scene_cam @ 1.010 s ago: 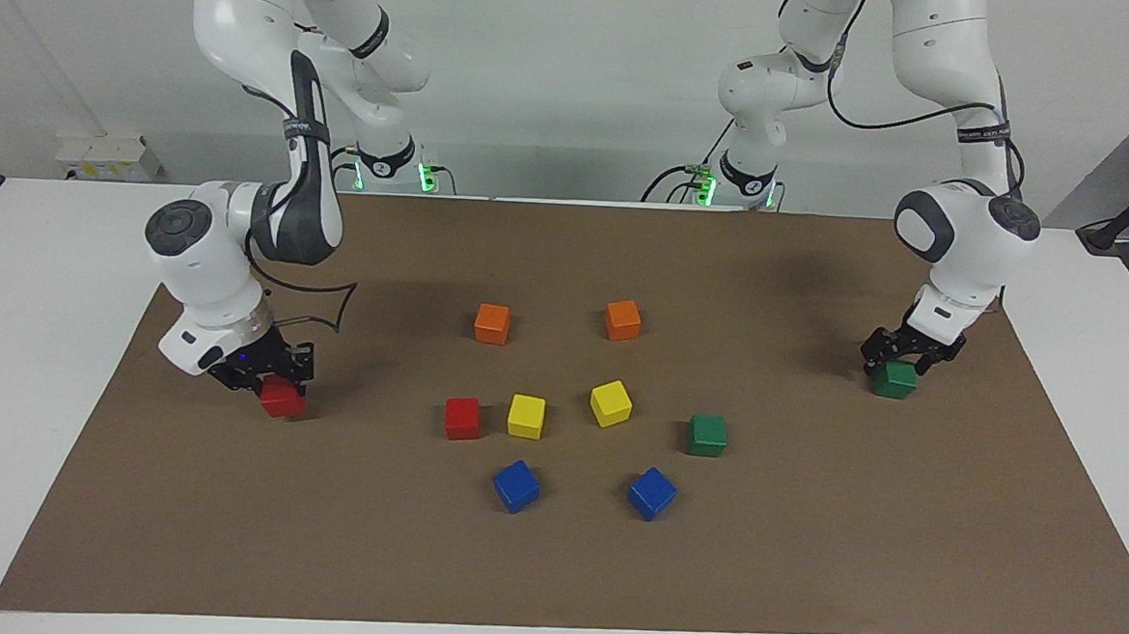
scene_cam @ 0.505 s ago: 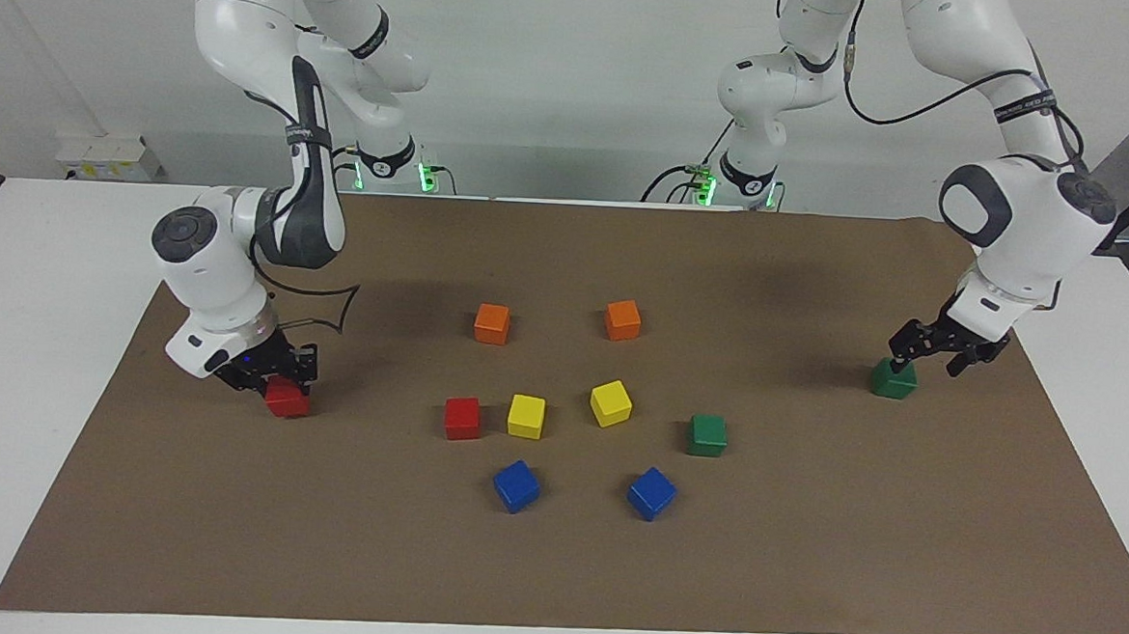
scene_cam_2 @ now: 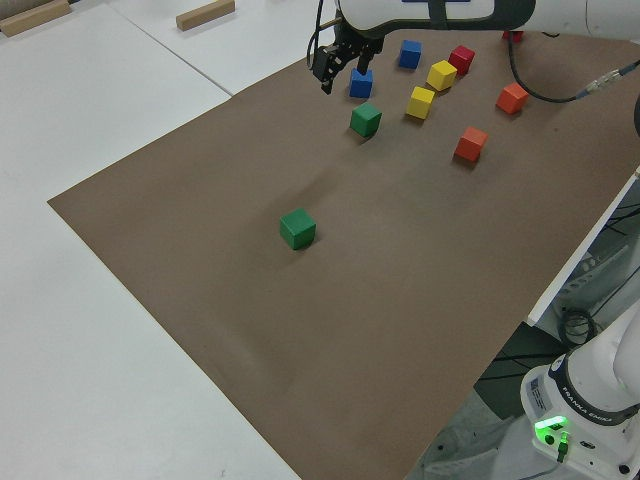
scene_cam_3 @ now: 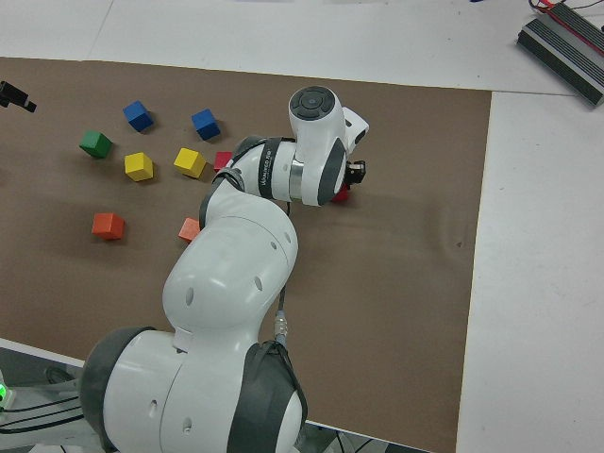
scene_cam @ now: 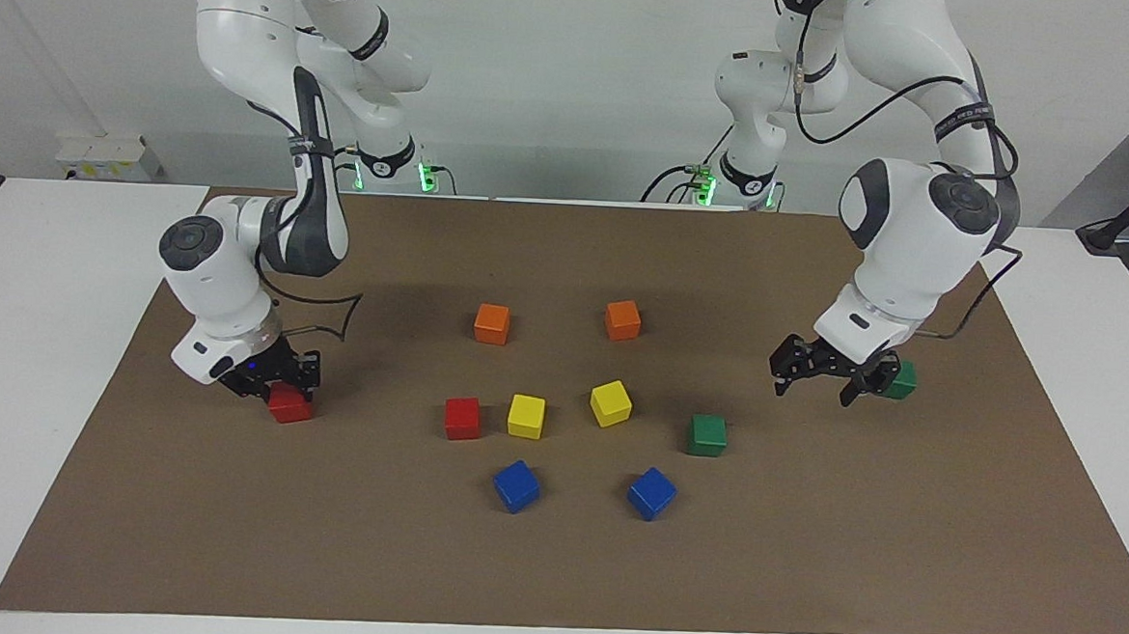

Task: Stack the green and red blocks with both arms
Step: 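Reach the left gripper to the other green while the right gripper reaches red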

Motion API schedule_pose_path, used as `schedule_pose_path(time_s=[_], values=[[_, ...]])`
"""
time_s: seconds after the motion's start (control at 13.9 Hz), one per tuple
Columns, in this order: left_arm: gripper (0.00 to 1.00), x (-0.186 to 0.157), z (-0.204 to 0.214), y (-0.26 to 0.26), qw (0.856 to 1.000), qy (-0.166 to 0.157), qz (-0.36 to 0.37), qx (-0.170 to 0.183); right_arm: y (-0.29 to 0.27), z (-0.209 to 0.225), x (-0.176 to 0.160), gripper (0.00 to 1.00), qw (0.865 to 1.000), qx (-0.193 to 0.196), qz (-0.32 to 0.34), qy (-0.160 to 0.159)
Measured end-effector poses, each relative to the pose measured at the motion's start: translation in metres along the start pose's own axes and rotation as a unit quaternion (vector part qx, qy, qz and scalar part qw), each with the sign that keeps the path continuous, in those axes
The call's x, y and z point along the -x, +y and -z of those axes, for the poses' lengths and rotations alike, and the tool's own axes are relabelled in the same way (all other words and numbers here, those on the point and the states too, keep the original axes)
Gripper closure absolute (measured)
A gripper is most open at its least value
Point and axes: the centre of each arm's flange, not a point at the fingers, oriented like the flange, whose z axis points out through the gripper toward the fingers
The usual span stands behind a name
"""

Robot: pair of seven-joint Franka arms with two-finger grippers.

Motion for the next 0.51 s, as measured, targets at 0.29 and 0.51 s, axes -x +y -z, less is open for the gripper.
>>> schedule_pose_path(time_s=[0.29,0.51], values=[[0.0,-0.017,-0.052,0.052,0.999,-0.013,-0.038,0.007,0.0,0.0,0.0,0.24,1.0,0.0,-0.001,0.0],[0.0,-0.021,-0.067,0.065,0.999,-0.005,-0.046,0.009,0.003,0.004,-0.001,0.0,1.0,0.001,-0.002,0.002]])
